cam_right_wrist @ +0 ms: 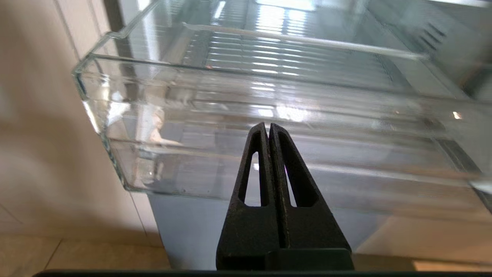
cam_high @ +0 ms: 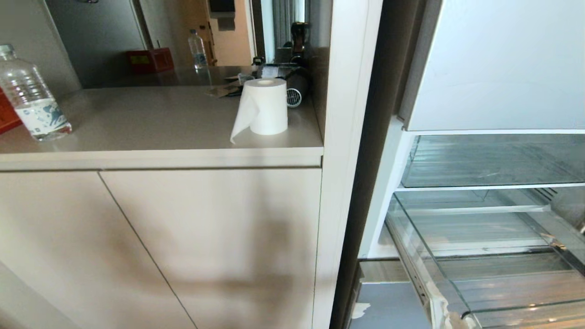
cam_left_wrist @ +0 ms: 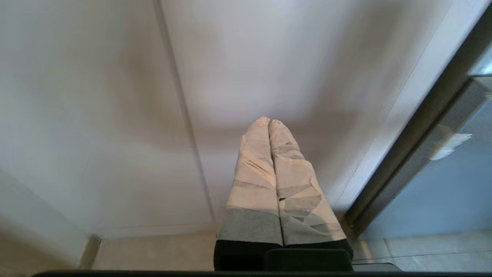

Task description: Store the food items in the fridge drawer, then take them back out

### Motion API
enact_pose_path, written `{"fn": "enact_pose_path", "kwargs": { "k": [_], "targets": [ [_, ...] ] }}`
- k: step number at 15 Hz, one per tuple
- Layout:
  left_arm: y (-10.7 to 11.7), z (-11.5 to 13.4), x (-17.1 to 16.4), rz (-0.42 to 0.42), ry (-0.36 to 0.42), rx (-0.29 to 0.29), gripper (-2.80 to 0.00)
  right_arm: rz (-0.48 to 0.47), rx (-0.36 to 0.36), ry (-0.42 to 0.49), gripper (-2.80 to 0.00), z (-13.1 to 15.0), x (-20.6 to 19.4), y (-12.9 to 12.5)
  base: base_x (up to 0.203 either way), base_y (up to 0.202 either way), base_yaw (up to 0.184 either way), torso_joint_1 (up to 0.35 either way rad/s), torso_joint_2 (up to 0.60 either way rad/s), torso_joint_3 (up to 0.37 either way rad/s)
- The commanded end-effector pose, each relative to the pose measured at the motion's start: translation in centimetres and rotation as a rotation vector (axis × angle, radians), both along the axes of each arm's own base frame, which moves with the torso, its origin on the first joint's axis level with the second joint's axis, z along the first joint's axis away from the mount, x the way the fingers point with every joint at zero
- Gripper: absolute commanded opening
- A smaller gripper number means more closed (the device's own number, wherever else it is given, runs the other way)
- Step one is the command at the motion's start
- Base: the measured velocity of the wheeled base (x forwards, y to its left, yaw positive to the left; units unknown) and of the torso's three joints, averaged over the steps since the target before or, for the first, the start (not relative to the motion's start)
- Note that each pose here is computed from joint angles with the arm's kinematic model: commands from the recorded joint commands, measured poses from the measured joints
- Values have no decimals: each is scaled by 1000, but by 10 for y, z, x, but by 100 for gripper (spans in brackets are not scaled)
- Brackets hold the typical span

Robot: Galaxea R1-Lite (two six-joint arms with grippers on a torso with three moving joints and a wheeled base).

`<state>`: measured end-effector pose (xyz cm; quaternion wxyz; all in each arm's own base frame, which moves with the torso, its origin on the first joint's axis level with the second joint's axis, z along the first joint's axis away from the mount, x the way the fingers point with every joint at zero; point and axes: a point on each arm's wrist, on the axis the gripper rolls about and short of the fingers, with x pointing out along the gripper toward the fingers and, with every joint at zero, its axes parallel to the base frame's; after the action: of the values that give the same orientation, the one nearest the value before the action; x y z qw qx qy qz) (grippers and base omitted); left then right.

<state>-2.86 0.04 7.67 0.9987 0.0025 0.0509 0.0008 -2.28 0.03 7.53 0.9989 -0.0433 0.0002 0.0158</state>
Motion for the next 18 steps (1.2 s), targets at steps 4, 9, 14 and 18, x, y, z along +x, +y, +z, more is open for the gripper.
{"fn": "enact_pose_path", "kwargs": {
  "k": [4,9,14,18],
  "targets": [
    [0,0,0,1,1,0,-280,-4,50,-3,-280,0,0,0,2,8,-170,4,3,1],
    [0,0,0,1,1,0,-280,-22,75,-4,-280,0,0,0,-1,7,-177,2,3,4],
    [0,0,0,1,1,0,-280,-23,81,-5,-280,0,0,0,-1,7,-176,3,5,4],
    [0,0,0,1,1,0,-280,-23,82,-3,-280,0,0,0,-1,8,-174,4,3,0]
  ]
}}
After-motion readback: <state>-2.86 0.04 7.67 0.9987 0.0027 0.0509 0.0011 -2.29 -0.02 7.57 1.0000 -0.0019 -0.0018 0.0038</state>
